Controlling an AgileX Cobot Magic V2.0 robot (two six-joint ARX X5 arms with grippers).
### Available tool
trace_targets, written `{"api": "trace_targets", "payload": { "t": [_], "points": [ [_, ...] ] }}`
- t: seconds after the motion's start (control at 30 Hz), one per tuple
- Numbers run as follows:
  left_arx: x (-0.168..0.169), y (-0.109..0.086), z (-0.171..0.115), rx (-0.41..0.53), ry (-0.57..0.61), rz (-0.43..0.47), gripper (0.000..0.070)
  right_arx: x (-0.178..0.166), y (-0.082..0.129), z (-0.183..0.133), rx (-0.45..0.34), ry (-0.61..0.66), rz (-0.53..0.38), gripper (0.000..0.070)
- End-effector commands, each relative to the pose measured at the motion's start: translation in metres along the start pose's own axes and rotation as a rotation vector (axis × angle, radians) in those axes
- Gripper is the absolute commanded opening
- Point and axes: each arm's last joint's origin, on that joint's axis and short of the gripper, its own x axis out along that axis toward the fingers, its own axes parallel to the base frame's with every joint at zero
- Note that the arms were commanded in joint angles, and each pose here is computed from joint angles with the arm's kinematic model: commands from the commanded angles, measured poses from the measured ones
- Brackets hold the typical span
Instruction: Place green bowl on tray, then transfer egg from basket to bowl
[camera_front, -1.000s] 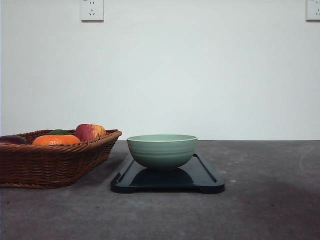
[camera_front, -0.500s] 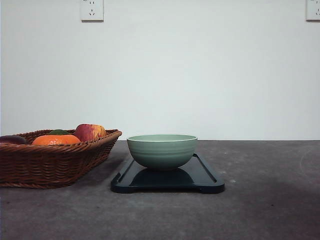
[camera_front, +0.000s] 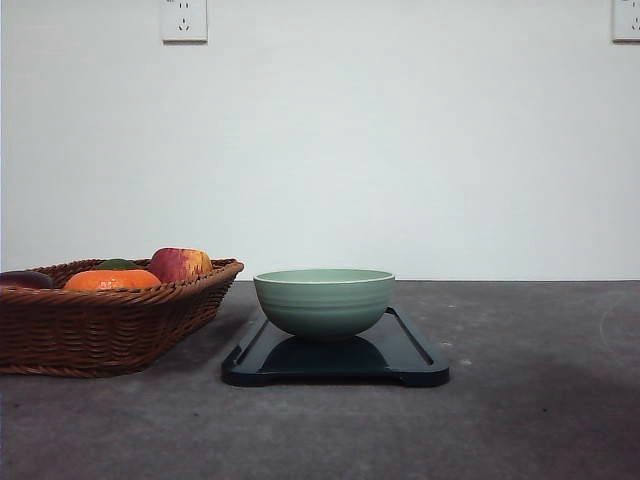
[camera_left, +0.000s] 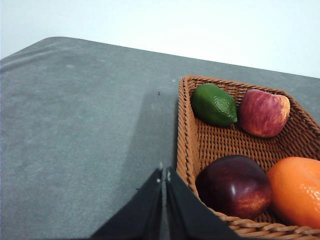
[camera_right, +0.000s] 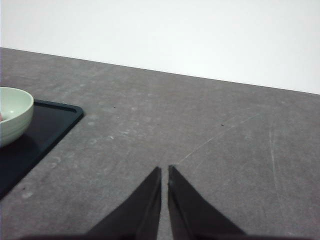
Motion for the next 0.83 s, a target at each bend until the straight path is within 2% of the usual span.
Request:
{"api": "trace_targets", "payload": {
  "t": [0.0,0.8],
  "points": [
    [0.0018,0.0008,-0.0045,0.016,0.002,0.002,0.0,0.0003,-0.0001,-0.0003,0.016,-0.007,-0.002,0.0017],
    [0.0018,0.0008,-0.0045,0.016,0.002,0.002,0.0,0.0003,-0.0001,-0.0003,0.016,-0.007,-0.002,0.0017]
  ]
}}
